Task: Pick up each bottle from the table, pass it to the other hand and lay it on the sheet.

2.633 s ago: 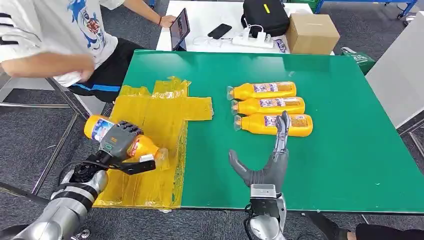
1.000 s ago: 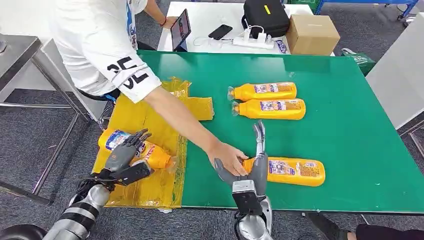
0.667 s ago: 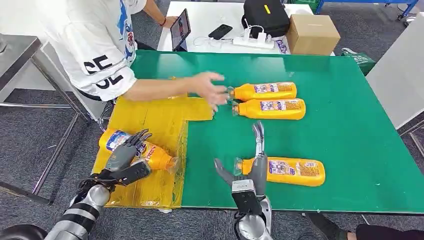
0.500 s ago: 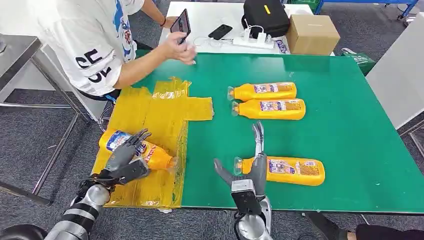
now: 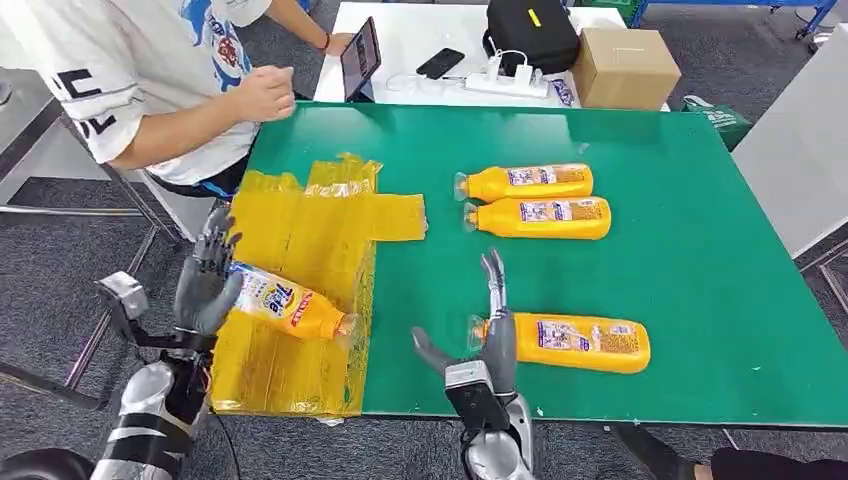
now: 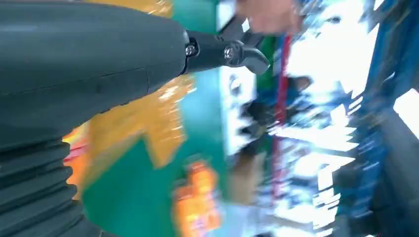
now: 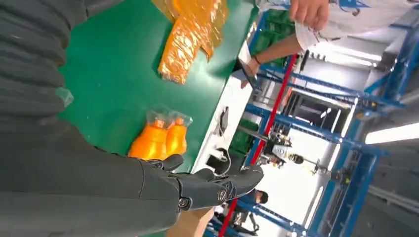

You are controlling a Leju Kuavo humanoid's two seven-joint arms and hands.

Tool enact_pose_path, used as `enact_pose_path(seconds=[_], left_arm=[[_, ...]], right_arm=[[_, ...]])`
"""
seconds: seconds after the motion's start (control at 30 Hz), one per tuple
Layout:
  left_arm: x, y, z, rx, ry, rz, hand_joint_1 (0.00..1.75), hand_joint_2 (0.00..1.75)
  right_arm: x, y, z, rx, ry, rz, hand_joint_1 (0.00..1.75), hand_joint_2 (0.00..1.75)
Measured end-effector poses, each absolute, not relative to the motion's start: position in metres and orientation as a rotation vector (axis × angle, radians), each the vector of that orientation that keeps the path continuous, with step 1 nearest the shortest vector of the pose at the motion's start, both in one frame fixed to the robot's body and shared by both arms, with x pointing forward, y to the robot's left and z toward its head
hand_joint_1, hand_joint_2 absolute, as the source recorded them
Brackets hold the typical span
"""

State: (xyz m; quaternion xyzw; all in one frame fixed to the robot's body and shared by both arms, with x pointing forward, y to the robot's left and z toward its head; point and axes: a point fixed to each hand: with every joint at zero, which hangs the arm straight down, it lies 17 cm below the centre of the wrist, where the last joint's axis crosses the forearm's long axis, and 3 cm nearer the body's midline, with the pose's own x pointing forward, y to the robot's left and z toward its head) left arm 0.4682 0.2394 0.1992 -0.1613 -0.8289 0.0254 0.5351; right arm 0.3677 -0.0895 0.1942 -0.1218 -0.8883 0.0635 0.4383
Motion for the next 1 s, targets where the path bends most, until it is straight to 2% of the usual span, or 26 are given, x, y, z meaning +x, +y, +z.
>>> enact_pose_path(seconds=[0.3, 0.33, 0.43, 0.53, 0.6, 0.7, 1.0], left_arm=[[0.468, 0.252, 0.215, -0.376, -2.024, 0.104, 0.00, 0.00], [0.468, 0.252, 0.216, -0.364, -2.030, 0.103, 0.00, 1.75], [0.469, 0.256, 0.216, -0.274, -2.053, 0.090, 0.00, 1.75], [0.472, 0.268, 0.217, -0.019, -2.097, 0.035, 0.00, 1.75], [0.469, 0.277, 0.224, 0.304, -2.140, -0.048, 0.00, 1.75], [0.451, 0.271, 0.224, 0.517, -2.163, -0.102, 0.00, 1.75], [0.400, 0.217, 0.186, 0.559, -2.140, -0.185, 0.00, 1.75]], right_arm=[[0.368, -0.083, 0.186, -0.293, -2.194, 0.196, 0.00, 1.75], [0.368, -0.083, 0.186, -0.295, -2.194, 0.199, 0.00, 1.75], [0.369, -0.083, 0.185, -0.301, -2.190, 0.209, 0.00, 1.75], [0.372, -0.080, 0.181, -0.316, -2.169, 0.260, 0.00, 1.75], [0.378, -0.079, 0.173, -0.356, -2.126, 0.380, 0.00, 1.75], [0.394, -0.095, 0.164, -0.411, -2.048, 0.531, 0.00, 1.75], [0.443, -0.175, 0.172, -0.598, -1.900, 0.815, 0.00, 1.75]])
